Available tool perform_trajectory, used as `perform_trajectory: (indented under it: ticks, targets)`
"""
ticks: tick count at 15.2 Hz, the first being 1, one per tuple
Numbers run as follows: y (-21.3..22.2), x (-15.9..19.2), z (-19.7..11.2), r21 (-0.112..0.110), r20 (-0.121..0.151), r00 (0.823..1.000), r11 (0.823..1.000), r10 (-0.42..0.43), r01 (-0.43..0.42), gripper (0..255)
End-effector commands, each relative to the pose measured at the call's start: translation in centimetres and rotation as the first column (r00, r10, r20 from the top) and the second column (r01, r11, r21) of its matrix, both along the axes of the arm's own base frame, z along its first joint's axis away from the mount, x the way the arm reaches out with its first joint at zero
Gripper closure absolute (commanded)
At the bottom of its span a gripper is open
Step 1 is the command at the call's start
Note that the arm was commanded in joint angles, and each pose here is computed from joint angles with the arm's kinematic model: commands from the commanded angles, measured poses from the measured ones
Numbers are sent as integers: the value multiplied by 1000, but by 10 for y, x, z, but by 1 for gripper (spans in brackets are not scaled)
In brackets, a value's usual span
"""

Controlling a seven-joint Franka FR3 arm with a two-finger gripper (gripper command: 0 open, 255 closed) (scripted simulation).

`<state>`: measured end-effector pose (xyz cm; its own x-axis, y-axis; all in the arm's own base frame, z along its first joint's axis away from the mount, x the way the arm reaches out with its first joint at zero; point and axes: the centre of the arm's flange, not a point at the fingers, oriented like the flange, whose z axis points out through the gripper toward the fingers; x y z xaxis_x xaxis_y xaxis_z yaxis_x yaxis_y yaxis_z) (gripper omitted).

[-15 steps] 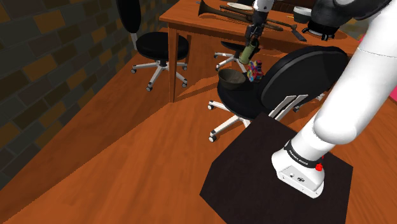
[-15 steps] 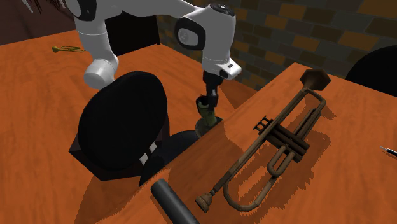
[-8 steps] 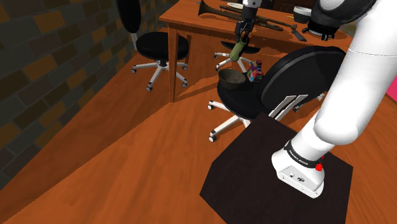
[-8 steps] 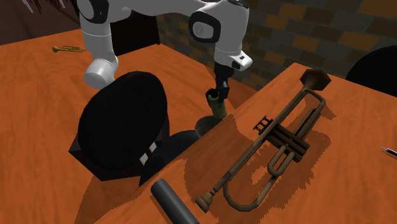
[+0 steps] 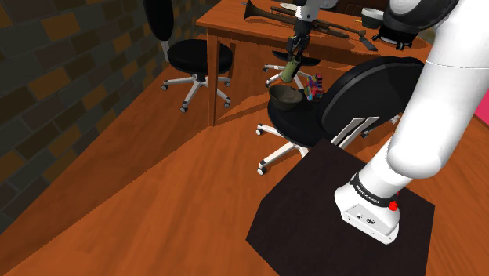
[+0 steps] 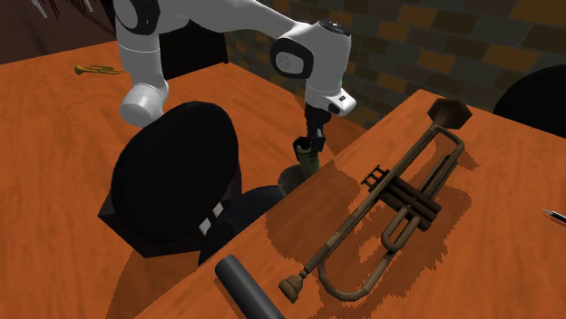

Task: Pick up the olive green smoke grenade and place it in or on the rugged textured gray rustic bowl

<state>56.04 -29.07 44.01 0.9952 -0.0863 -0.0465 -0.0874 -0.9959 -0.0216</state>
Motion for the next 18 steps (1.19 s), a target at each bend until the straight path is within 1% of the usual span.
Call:
perform_trajectory:
  ticks: [1,11,18]
  targets:
    - [1,0,-10,0,1,1000,1000,0,0,255]
    - [1,0,-63,0,1,1000,1000,0,0,255]
    - [1,0,-63,0,1,1000,1000,0,0,255]
